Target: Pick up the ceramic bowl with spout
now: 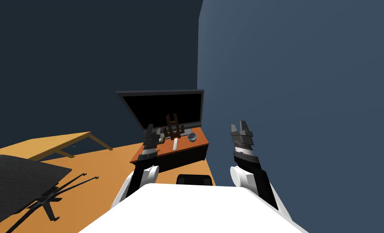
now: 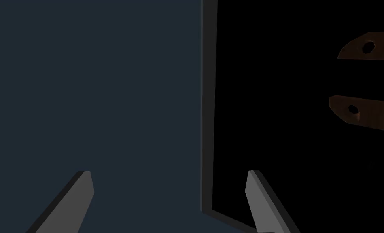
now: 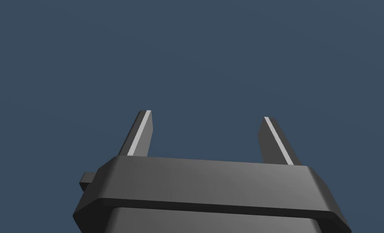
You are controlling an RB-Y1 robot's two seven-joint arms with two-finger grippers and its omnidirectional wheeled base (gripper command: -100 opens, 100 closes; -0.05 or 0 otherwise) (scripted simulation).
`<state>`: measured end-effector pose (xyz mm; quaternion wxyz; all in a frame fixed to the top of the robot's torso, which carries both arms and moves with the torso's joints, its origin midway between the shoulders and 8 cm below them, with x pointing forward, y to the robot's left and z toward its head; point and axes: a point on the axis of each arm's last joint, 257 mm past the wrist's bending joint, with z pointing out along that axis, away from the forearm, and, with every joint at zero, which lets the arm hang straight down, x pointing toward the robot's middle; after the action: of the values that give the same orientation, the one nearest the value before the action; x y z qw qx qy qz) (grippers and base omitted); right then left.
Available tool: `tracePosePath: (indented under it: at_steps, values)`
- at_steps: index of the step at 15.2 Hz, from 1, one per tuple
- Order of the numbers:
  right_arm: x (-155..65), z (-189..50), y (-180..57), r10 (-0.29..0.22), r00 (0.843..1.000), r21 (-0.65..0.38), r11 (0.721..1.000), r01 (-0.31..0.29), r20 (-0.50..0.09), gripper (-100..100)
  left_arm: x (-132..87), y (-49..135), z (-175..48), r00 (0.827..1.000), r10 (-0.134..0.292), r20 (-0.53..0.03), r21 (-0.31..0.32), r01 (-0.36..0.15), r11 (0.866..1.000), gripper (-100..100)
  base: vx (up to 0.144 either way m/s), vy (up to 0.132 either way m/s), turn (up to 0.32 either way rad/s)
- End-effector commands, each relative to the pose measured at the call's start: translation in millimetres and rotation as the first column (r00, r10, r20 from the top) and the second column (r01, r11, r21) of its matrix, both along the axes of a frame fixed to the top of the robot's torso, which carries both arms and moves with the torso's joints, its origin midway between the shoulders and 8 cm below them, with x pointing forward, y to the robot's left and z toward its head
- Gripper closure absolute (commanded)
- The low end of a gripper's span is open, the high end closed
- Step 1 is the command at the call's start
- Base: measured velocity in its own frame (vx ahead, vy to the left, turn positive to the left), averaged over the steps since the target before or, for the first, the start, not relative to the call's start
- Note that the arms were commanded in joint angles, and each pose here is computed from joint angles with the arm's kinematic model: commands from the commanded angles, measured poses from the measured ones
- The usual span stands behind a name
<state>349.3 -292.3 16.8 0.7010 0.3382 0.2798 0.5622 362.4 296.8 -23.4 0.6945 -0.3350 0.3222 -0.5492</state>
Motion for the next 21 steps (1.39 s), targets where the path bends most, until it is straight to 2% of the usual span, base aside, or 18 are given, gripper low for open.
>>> tracePosePath:
  at_steps: [1,3,5,6,9,10,12,13,14,15,16,17,18,19,20,21]
  values:
    - [0,0,0,0.0,1.0,0.0,1.0,0.0,0.0,0,3,-1.2,-4,1.0,-0.015,-0.019,0.028,0.016,0.999,-100,0.003,0.001,-0.056]
    - [0,0,0,0.0,1.0,0.0,1.0,0.0,0.0,0,6,-1.4,-7,0.999,-0.024,-0.037,0.046,0.026,0.999,-100,0.008,0.008,-0.093]
    - [0,0,0,0.0,1.0,0.0,1.0,0.0,0.0,0,13,0.6,-18,0.996,-0.037,-0.085,0.074,0.043,0.996,-100,0.01,0.014,-0.13]
    - [0,0,0,0.0,1.0,0.0,1.0,0.0,0.0,0,13,0.6,-18,0.996,-0.037,-0.085,0.074,0.043,0.996,-100,0.012,0.02,-0.115]
    - [0,0,0,0.0,1.0,0.0,1.0,0.0,0.0,0,26,9.9,-42,0.984,-0.037,-0.175,0.095,0.054,0.994,-100,0.021,0.026,-0.195]
    - [0,0,0,0.0,1.0,0.0,1.0,0.0,0.0,0,27,10.2,-43,0.983,-0.036,-0.179,0.094,0.053,0.994,-100,0.026,0.032,-0.219]
    - [0,0,0,0.0,1.0,0.0,1.0,0.0,0.0,0,36,19.8,-62,0.969,-0.027,-0.245,0.095,0.052,0.994,-100,0.025,0.033,-0.248]
    - [0,0,0,0.0,1.0,0.0,1.0,0.0,0.0,0,37,20.6,-64,0.967,-0.025,-0.254,0.093,0.05,0.994,-100,0.024,0.034,-0.203]
    - [0,0,0,0.0,1.0,0.0,1.0,0.0,0.0,0,41,26.7,-75,0.956,-0.018,-0.292,0.09,0.046,0.995,-100,0.024,0.033,-0.198]
    - [0,0,0,0.0,1.0,0.0,1.0,0.0,0.0,0,41,26.9,-76,0.956,-0.017,-0.294,0.09,0.046,0.995,-100,0.018,0.033,-0.148]
    - [0,0,0,0.0,1.0,0.0,1.0,0.0,0.0,0,46,33.3,-88,0.943,-0.009,-0.331,0.085,0.04,0.996,-100,0.015,0.03,-0.187]
    - [0,0,0,0.0,1.0,0.0,1.0,0.0,0.0,0,46,33.7,-89,0.942,-0.008,-0.335,0.084,0.039,0.996,-100,0.015,0.03,-0.179]
    - [0,0,0,0.0,1.0,0.0,1.0,0.0,0.0,0,50,40.3,-100,0.928,-0.001,-0.371,0.078,0.032,0.996,-100,0.018,0.03,-0.273]
    - [0,0,0,0.0,1.0,0.0,1.0,0.0,0.0,0,50,41.0,-102,0.926,0.001,-0.378,0.077,0.03,0.997,-100,0.018,0.033,-0.204]
    - [0,0,0,0.0,1.0,0.0,1.0,0.0,0.0,0,54,48.0,-115,0.91,0.009,-0.415,0.069,0.022,0.997,-100,0.017,0.033,-0.205]
    - [0,0,0,0.0,1.0,0.0,1.0,0.0,0.0,0,54,48.6,-117,0.907,0.011,-0.422,0.068,0.02,0.997,-100,0.019,0.033,-0.183]
